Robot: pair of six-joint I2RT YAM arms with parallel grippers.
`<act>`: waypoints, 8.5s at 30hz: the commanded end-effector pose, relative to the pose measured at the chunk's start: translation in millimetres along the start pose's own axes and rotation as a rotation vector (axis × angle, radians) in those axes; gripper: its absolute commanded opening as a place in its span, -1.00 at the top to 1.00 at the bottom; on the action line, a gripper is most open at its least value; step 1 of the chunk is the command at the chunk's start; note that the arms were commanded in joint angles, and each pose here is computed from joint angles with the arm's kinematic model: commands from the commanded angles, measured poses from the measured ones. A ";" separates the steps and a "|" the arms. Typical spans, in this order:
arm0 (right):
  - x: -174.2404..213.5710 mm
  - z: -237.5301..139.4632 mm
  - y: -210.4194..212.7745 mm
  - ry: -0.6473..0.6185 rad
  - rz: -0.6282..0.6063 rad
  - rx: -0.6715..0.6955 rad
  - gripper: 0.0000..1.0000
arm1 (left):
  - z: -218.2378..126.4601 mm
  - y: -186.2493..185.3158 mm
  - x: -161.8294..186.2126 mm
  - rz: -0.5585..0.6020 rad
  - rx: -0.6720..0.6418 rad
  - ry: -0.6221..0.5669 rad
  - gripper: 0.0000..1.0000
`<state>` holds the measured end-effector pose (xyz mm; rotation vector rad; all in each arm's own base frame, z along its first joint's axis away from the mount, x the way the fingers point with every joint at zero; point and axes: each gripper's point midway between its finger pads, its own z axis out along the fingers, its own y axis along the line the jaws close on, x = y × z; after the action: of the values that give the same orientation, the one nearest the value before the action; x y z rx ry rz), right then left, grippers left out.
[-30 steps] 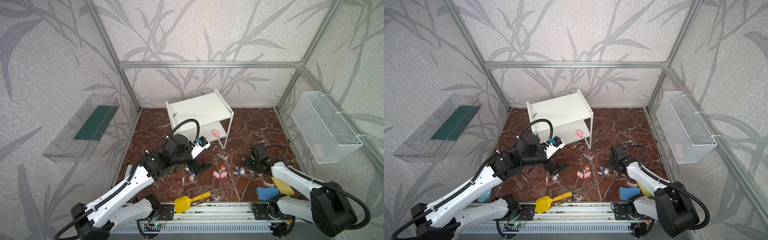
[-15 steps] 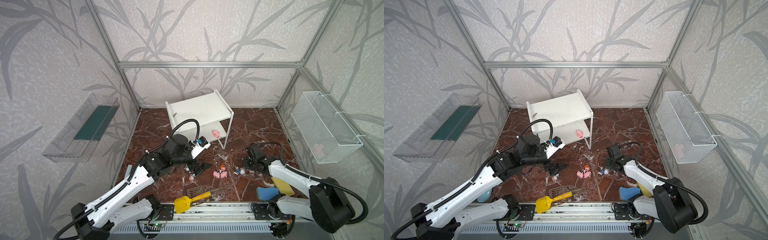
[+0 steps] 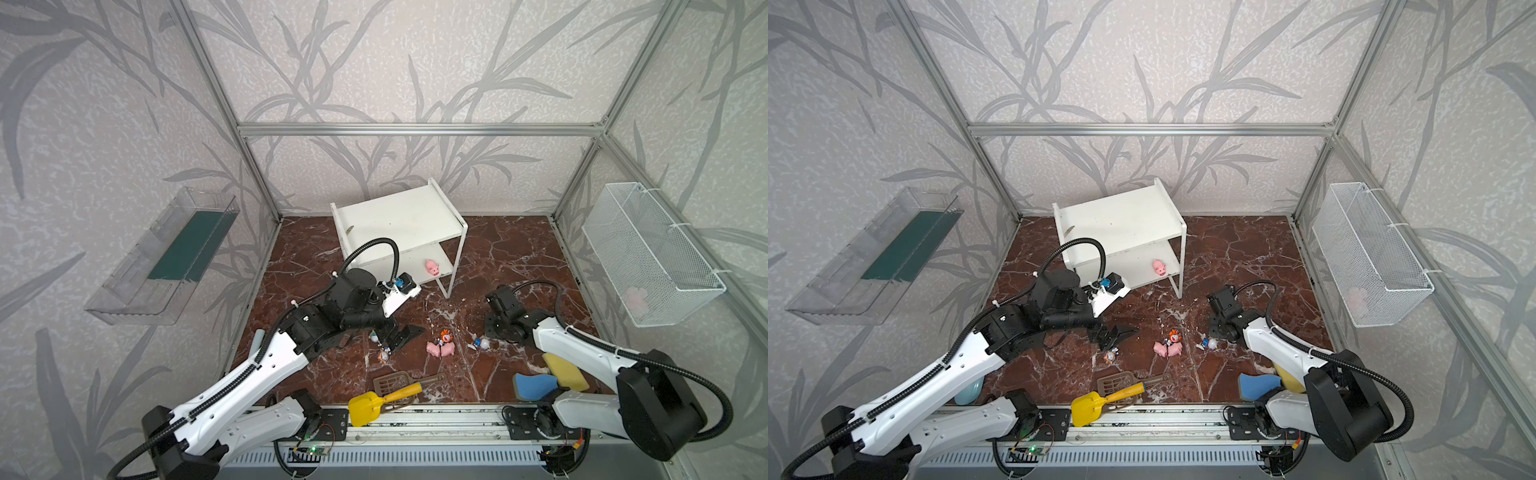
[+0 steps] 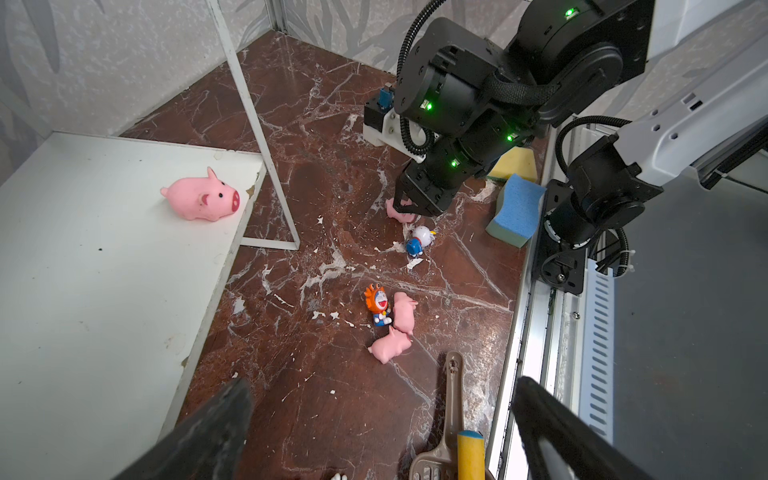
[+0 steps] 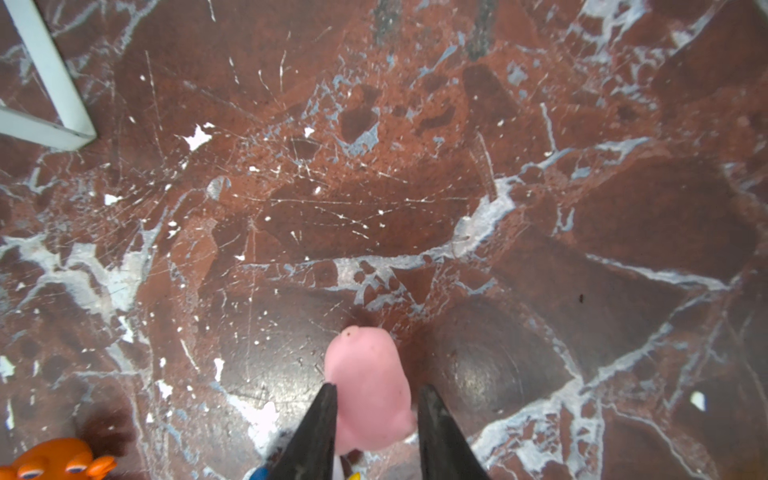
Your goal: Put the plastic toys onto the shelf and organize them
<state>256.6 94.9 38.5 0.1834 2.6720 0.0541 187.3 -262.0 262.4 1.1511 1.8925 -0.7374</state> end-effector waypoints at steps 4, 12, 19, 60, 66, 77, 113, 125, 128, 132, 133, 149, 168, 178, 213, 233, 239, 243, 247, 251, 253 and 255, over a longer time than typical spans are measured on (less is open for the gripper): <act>-3.1 -1.4 3.9 0.003 -0.030 0.015 0.11 | -4.4 -1.5 -7.6 0.027 0.003 -0.023 -0.98; -2.0 0.9 3.1 0.013 -0.035 0.032 0.15 | -5.0 -2.1 -7.5 0.029 0.003 -0.024 -0.98; -2.4 -0.8 4.6 0.007 -0.051 0.045 0.33 | -6.9 -2.0 -8.2 0.032 -0.002 -0.029 -0.99; -74.3 -151.6 204.5 -0.436 -0.286 -0.603 0.45 | -37.0 20.7 -6.8 0.110 -0.204 -0.076 -0.98; -81.3 -145.8 218.3 -0.478 -0.248 -0.601 0.45 | -41.1 19.9 -9.7 0.113 -0.209 -0.095 -0.98; -88.0 -145.7 230.8 -0.574 -0.215 -0.596 0.44 | -42.5 17.8 -11.6 0.114 -0.201 -0.108 -0.98; -108.1 -127.2 243.6 -0.675 -0.123 -0.567 0.43 | -44.3 17.0 -12.0 0.113 -0.199 -0.114 -0.98; -110.5 -116.4 243.9 -0.684 -0.101 -0.537 0.35 | -44.3 17.2 -12.4 0.113 -0.200 -0.115 -0.98; -110.1 -113.8 244.2 -0.681 -0.098 -0.532 0.28 | -44.6 17.3 -12.3 0.113 -0.200 -0.116 -0.98; -110.7 -113.6 244.8 -0.680 -0.094 -0.532 0.19 | -44.4 17.3 -12.3 0.113 -0.200 -0.115 -0.98; -110.8 -113.8 244.9 -0.681 -0.094 -0.533 0.17 | -44.3 17.0 -12.2 0.113 -0.198 -0.115 -0.98; -111.5 -131.3 231.2 -0.689 -0.072 -0.540 -0.06 | -42.6 16.9 -12.2 0.110 -0.192 -0.115 -0.99; -63.3 -146.3 189.7 -0.650 -0.176 -0.654 0.15 | -34.9 38.3 -11.5 0.068 -0.285 -0.078 -0.98; -58.8 -146.0 223.9 -0.650 -0.246 -0.775 0.42 | -32.0 31.8 -12.0 0.076 -0.247 -0.079 -0.98; -109.8 -127.2 278.5 -0.798 0.101 -0.661 0.44 | -48.6 30.7 -12.9 0.112 -0.283 -0.124 -0.98; -111.6 -114.3 278.5 -0.865 0.235 -0.518 0.44 | -47.5 29.7 -12.3 0.111 -0.277 -0.125 -0.98; -116.4 -121.9 282.2 -0.914 0.228 -0.553 0.43 | -45.7 30.0 -11.4 0.110 -0.274 -0.122 -0.98; -114.9 -142.9 288.6 -0.927 0.187 -0.657 0.40 | -45.2 29.9 -11.6 0.111 -0.273 -0.122 -0.98; -105.0 -170.4 279.8 -0.886 0.164 -0.786 0.36 | -45.0 30.3 -11.6 0.109 -0.273 -0.121 -0.98; -86.0 -181.6 244.6 -0.764 0.125 -0.765 0.32 | -45.8 30.4 -11.9 0.110 -0.275 -0.124 -0.98; -76.5 -182.1 213.0 -0.725 0.089 -0.680 0.28 | -46.4 30.3 -12.3 0.111 -0.276 -0.125 -0.98; -70.4 -184.5 184.5 -0.717 0.061 -0.617 0.23 | -46.4 30.9 -12.2 0.112 -0.280 -0.123 -0.98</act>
<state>273.3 296.1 277.3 0.1143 1.6940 0.8191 204.7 -216.6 292.7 0.9837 1.7771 -0.4571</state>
